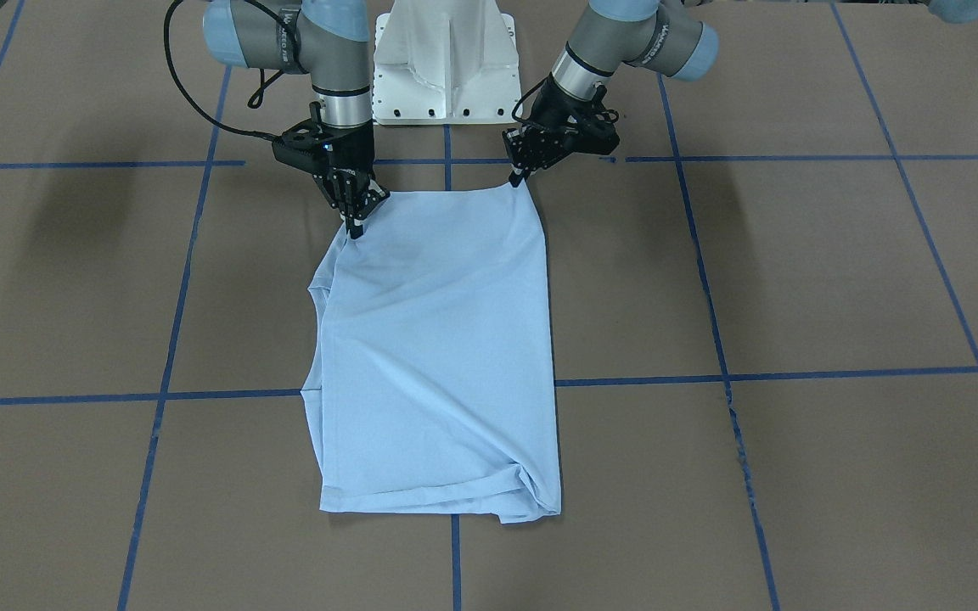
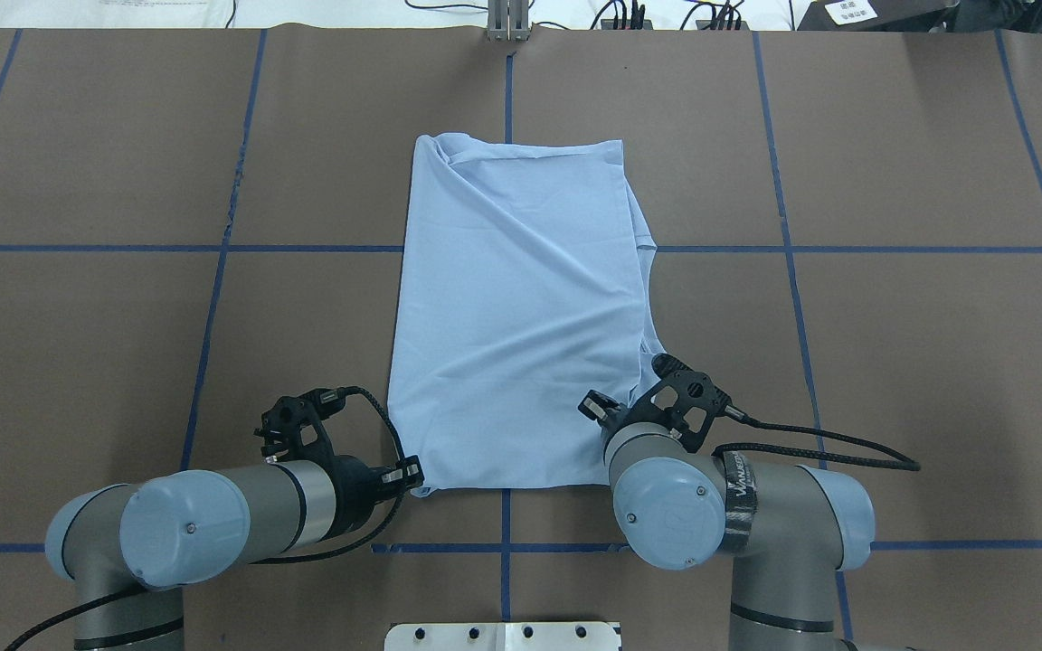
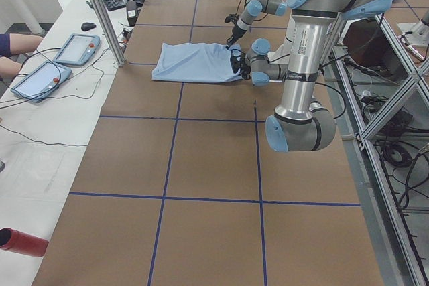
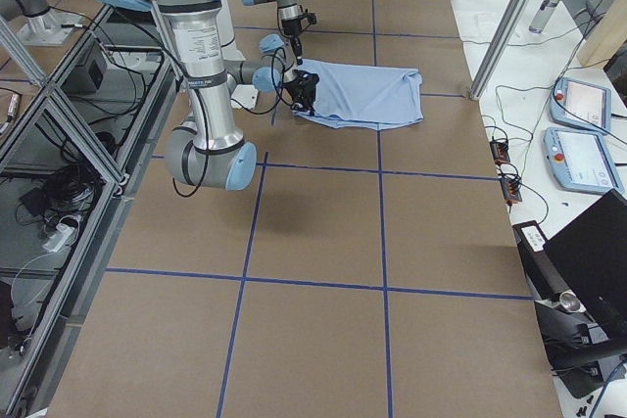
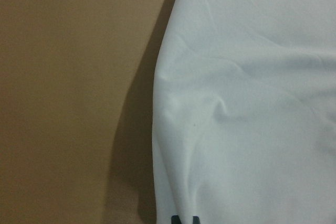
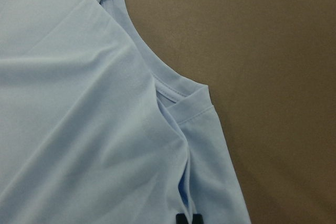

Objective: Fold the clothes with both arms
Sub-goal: 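Pinch the nearest edge corners with both grippers, then lift the nearest edge with both grippers and pull it toward the robot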

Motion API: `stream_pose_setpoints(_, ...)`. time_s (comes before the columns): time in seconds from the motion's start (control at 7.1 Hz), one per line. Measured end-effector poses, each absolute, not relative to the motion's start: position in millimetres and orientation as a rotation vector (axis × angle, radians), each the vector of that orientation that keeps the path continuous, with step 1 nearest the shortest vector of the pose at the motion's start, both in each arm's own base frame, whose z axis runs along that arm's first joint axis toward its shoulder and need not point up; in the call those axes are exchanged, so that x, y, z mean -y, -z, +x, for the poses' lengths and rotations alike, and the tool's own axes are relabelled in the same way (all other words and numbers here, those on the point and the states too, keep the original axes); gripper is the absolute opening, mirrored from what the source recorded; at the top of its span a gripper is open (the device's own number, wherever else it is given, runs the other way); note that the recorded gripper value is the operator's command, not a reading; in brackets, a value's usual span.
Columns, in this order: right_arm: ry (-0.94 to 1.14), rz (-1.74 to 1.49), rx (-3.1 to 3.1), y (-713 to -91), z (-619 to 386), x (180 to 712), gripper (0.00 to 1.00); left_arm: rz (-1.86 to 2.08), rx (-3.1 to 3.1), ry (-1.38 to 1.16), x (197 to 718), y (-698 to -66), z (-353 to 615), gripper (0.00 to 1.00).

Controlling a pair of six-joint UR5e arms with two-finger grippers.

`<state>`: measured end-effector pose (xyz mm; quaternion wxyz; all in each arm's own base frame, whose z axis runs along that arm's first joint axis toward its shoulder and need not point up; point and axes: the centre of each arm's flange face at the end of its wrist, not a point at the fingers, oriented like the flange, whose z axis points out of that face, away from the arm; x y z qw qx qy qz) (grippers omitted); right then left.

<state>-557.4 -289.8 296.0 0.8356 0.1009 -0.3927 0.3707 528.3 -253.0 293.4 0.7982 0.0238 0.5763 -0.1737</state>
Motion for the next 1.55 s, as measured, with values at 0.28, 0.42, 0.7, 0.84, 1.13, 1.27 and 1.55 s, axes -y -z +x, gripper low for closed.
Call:
stream_pose_setpoints(0.28,-0.798,0.211,0.869,-277,-546,294,0.0,0.048,-1.256,0.367,252,-282,518,0.0)
stream_pose_setpoints(0.42,-0.802,0.206,0.903,-262,-533,293,0.0,0.036,-1.264,0.359,250,-268,505,0.0)
stream_pose_setpoints(0.7,-0.807,0.194,0.952,-242,-505,288,0.0,0.018,-1.257,0.347,240,-223,462,0.0)
stream_pose_setpoints(0.84,-0.808,0.18,0.958,-229,-485,278,0.0,0.016,-1.252,0.345,234,-200,436,0.0)
stream_pose_setpoints(1.13,-0.797,0.119,0.953,-184,-431,236,0.0,-0.005,-1.242,0.332,218,-161,382,0.0)
stream_pose_setpoints(1.27,-0.795,0.1,0.948,-169,-415,224,0.0,-0.033,-1.231,0.313,211,-150,363,0.0)
stream_pose_setpoints(1.55,-0.789,0.097,0.924,-161,-425,219,0.0,-0.056,-1.196,0.305,211,-147,364,0.0)
